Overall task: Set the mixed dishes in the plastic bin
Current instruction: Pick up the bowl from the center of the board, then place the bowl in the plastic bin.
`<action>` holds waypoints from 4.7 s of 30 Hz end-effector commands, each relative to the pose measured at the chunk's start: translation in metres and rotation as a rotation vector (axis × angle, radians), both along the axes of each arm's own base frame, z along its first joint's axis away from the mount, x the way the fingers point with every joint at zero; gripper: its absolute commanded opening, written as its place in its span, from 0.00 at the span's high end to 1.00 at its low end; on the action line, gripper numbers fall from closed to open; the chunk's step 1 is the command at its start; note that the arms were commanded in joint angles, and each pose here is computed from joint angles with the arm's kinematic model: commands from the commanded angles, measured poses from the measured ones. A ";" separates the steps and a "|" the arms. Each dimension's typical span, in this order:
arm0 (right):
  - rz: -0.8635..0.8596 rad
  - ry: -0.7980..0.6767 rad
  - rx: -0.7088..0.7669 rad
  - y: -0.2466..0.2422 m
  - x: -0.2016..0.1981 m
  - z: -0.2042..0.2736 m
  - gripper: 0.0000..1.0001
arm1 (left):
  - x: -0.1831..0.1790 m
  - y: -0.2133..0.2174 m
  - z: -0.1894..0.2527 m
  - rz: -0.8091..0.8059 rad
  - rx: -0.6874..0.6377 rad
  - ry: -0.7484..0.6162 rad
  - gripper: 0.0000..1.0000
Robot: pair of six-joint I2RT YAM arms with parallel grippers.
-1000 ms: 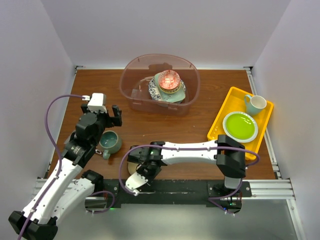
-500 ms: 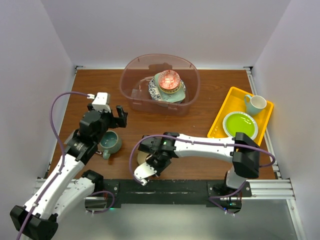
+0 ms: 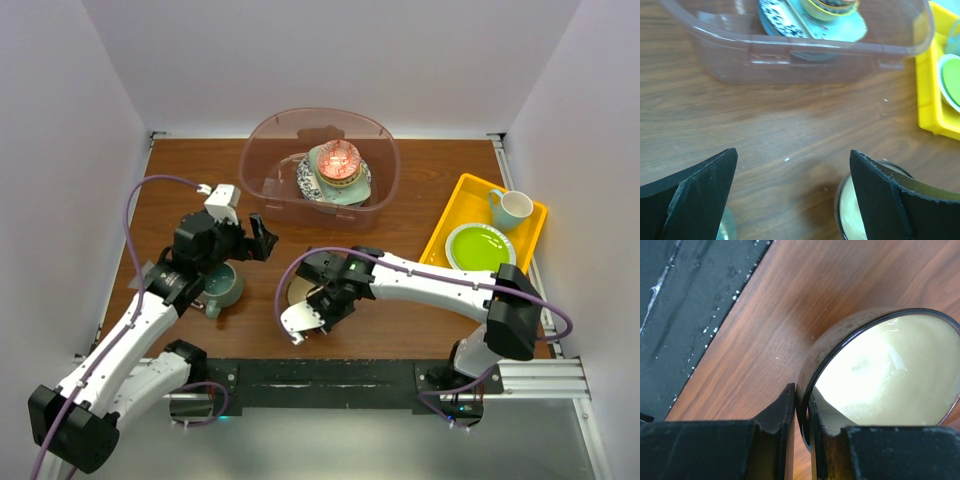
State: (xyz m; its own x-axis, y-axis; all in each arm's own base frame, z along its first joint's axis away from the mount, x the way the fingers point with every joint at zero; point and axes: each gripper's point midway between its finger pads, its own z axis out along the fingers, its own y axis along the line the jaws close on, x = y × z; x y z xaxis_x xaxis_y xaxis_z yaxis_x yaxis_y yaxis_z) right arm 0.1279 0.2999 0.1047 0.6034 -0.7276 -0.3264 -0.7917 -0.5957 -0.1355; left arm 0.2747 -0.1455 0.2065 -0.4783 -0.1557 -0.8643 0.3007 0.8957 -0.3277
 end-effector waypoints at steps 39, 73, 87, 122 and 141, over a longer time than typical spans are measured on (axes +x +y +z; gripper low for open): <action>-0.120 -0.033 0.191 0.004 0.037 0.042 1.00 | -0.048 -0.114 -0.097 -0.498 -0.094 0.481 0.17; -0.151 0.000 0.222 -0.001 0.036 0.032 0.30 | -0.015 -0.066 -0.047 -0.288 -0.040 0.298 1.00; -0.260 0.073 0.409 -0.029 0.052 0.066 0.08 | -0.001 -0.037 -0.023 -0.200 0.017 0.223 1.00; -0.419 0.111 0.543 -0.067 0.077 0.083 0.02 | 0.028 -0.021 0.137 -0.093 -0.050 -0.224 1.00; -0.421 0.111 0.537 -0.068 0.078 0.081 0.02 | 0.065 -0.017 0.170 -0.016 -0.092 -0.291 1.00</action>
State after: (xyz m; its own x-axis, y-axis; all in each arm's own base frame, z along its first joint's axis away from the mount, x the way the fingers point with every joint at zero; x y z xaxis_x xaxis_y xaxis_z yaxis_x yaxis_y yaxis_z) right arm 0.2088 0.2304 0.1795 0.2463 -0.6353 -0.7319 -0.9669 -0.1090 -0.2307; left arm 0.3218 -0.1581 0.2867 -0.4451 -0.0964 -0.8903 0.3506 0.8961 -0.2723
